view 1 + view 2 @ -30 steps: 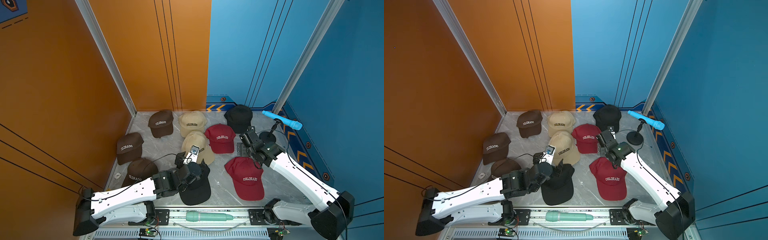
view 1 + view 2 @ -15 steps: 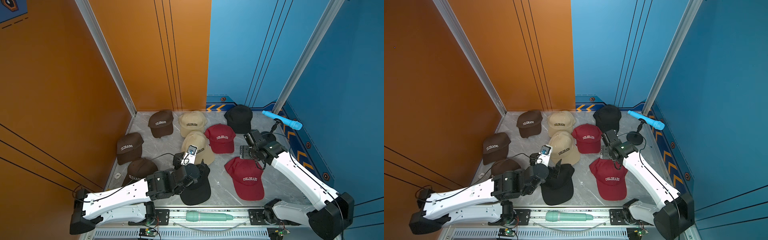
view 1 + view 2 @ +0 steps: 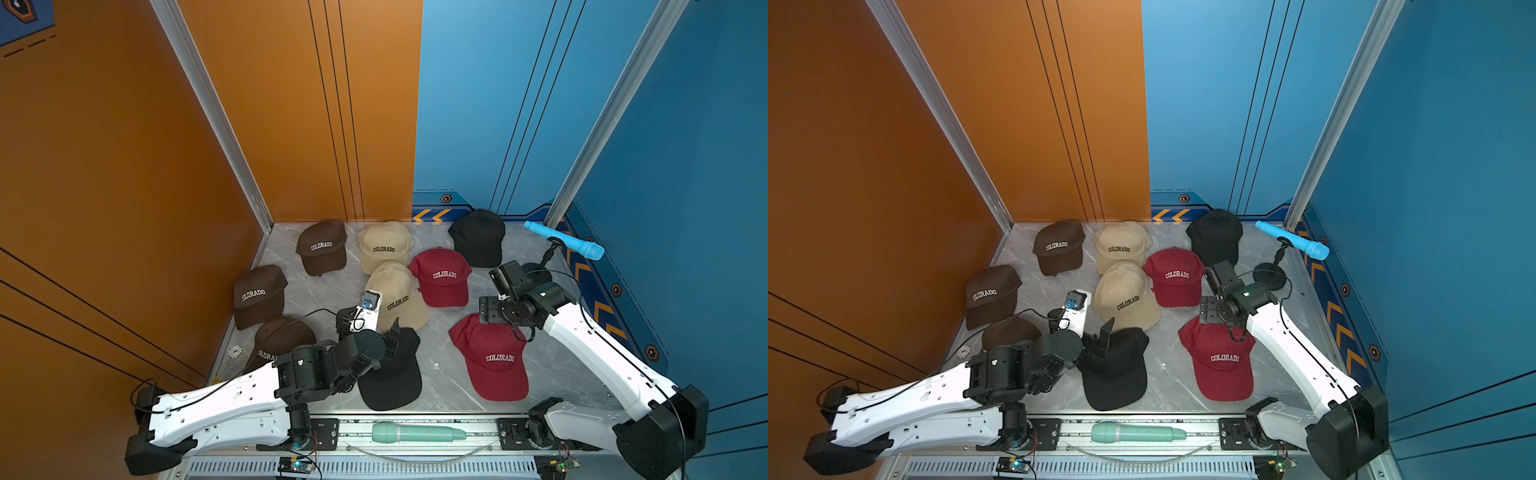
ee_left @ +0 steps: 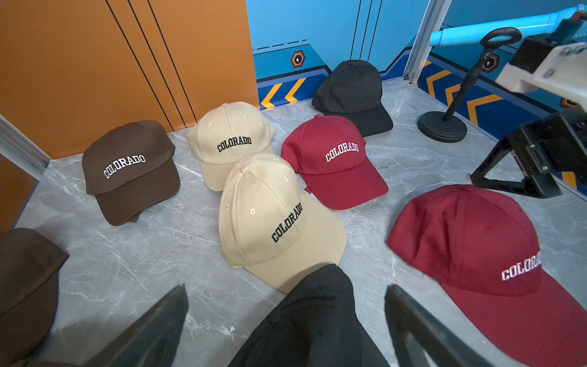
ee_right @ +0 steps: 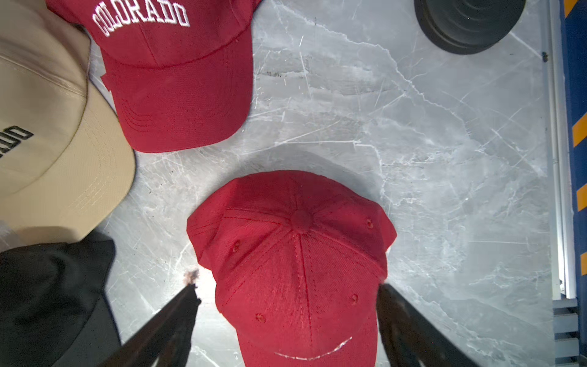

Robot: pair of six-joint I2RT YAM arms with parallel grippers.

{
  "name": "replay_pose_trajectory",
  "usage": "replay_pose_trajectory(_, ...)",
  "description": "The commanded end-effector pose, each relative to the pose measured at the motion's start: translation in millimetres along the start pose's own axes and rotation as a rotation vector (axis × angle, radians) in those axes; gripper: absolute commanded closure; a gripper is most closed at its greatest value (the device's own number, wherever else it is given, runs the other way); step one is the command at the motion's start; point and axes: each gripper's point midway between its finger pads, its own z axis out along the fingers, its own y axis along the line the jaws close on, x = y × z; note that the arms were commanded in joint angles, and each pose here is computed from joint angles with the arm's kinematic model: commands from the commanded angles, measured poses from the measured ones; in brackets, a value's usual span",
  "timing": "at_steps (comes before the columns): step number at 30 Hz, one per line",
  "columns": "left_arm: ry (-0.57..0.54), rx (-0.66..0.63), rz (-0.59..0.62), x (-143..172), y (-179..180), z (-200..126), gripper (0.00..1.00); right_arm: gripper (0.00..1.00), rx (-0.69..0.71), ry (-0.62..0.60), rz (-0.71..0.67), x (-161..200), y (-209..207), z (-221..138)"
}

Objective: Stack the baseball caps by color
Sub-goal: Pick up the baseball cap from the center of the board.

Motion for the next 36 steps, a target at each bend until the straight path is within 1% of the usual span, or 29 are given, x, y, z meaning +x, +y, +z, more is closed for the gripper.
replay_pose_trajectory(1, 0.006, -0.039, 0.005, 5, 11, 2, 0.02, 0.10, 0.004, 0.041, 0.031, 6, -2, 4)
replay_pose_trajectory(6, 0.011, -0.025, 0.006, -3, 11, -1, 0.02, 0.10, -0.018, 0.041, 0.036, 6, 1, 9)
replay_pose_trajectory(10, 0.014, -0.036, -0.005, 0, 13, 0, 0.02, 0.10, -0.015, 0.049, 0.026, 7, 0, 11)
replay_pose_trajectory(22, 0.042, -0.071, 0.015, -7, 15, 7, 0.02, 0.09, -0.057, 0.050, 0.054, 5, -5, 7)
replay_pose_trajectory(36, 0.049, -0.058, -0.023, -15, 15, 4, 0.02, 0.10, -0.098, 0.029, 0.047, 2, -2, -4)
